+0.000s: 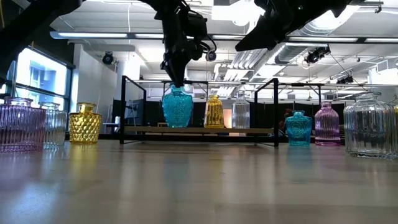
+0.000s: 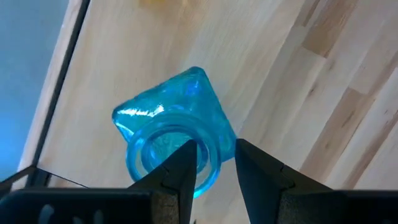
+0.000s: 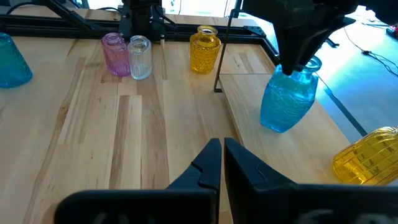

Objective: Sort vases onto shelf
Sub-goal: Put the top left blue vase on the shelf

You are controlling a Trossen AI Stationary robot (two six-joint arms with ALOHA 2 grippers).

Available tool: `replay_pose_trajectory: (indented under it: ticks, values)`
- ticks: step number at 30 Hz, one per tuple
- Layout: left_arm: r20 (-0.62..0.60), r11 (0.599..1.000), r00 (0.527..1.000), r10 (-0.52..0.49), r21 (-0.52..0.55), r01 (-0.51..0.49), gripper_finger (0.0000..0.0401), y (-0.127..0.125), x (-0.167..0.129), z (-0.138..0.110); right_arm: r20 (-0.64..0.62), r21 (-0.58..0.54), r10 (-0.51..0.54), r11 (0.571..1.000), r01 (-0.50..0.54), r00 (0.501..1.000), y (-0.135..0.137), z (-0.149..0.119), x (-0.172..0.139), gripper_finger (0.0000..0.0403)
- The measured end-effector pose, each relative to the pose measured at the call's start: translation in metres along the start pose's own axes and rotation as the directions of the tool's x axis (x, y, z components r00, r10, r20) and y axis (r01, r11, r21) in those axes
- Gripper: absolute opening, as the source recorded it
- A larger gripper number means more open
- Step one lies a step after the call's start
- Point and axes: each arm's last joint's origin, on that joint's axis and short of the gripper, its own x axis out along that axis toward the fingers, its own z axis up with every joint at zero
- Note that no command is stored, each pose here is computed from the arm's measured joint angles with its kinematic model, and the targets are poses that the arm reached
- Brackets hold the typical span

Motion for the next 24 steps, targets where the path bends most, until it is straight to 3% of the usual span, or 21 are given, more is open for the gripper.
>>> replay_pose_trajectory:
  ticks: [5, 12, 24]
  values:
    - [-0.005, 0.997, 0.998, 0.056, 0.060, -0.056, 0.0101, 0.0016, 0.0001, -0.0001, 0.000, 0.000, 0.000, 1.000, 0.000, 1.000, 0.0000, 0.0001, -0.0001, 0.0000]
    - [0.020, 0.990, 0.998, 0.059, 0.125, -0.061, 0.0101, 0.0019, 0.0001, 0.0023, 0.000, 0.000, 0.000, 1.000, 0.000, 1.000, 0.0000, 0.0001, -0.0001, 0.0000]
    - [0.013, 0.986, 0.992, 0.127, 0.109, -0.128, 0.0102, 0.0037, -0.0002, 0.0020, 0.000, -0.018, -0.001, 1.000, 0.001, 1.000, -0.0002, 0.0000, -0.0001, 0.0000]
